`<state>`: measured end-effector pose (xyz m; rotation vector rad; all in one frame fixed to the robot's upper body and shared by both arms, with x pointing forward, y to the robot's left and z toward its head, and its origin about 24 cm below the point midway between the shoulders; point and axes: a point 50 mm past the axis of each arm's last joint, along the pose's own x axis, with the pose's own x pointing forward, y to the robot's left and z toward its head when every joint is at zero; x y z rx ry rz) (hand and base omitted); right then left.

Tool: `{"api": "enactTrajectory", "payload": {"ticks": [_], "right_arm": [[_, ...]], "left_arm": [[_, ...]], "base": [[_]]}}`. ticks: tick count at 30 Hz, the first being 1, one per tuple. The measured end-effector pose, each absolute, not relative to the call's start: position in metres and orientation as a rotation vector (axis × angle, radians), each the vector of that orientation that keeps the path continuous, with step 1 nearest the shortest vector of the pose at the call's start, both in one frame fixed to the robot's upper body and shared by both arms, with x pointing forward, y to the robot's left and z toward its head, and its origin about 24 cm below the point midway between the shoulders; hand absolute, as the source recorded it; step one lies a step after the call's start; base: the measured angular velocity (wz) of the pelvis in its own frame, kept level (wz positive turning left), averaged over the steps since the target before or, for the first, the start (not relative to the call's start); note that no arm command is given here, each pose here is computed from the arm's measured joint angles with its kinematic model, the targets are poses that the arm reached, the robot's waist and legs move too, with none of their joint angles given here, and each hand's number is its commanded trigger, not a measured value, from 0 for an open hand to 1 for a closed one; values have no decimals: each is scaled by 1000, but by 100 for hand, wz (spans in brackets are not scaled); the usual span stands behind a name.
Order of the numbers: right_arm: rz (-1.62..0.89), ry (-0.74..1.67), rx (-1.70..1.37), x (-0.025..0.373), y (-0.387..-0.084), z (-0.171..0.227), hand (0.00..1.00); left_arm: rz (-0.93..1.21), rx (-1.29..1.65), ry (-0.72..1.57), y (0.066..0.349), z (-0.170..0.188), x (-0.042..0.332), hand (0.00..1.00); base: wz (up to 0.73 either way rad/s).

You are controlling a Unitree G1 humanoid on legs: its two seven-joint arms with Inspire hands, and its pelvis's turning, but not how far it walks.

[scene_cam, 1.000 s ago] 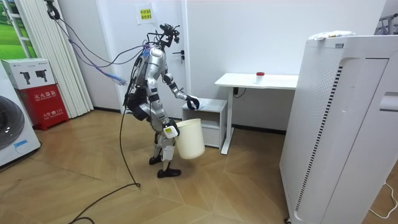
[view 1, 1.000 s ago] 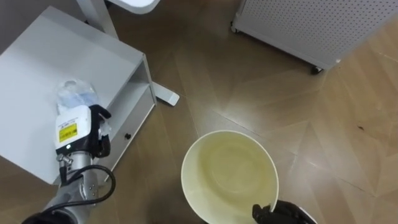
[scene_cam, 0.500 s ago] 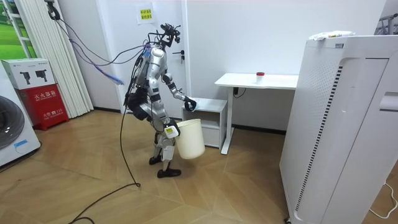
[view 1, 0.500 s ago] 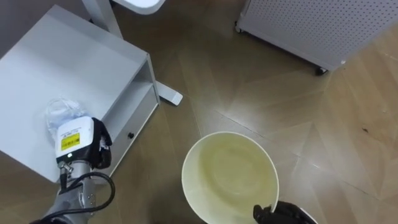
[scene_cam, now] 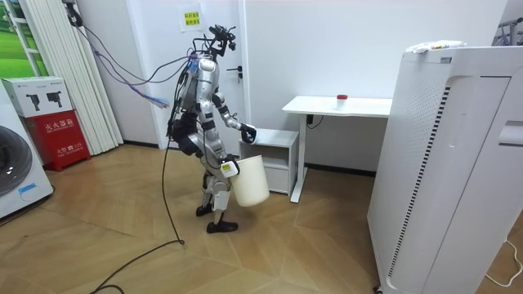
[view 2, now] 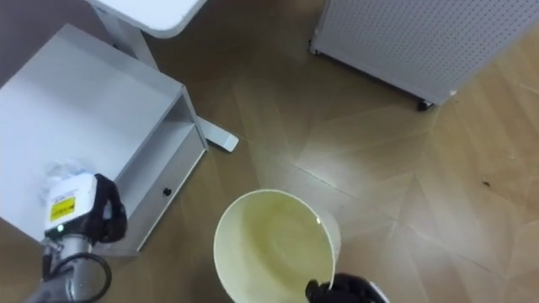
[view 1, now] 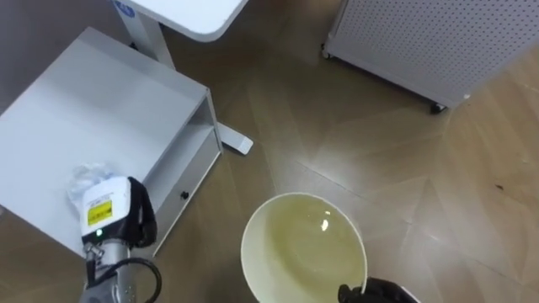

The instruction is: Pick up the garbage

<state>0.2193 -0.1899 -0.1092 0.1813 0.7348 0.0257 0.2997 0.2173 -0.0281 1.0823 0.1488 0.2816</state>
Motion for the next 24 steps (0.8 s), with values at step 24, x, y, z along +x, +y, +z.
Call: {"api": "enactTrajectory", "payload": {"ticks": [24], "right_arm": [[174,838,105,181,-161,-133,100]], "left_arm": [[-517,289,561,80,-109,196,100]], "base": [[-3]]}}
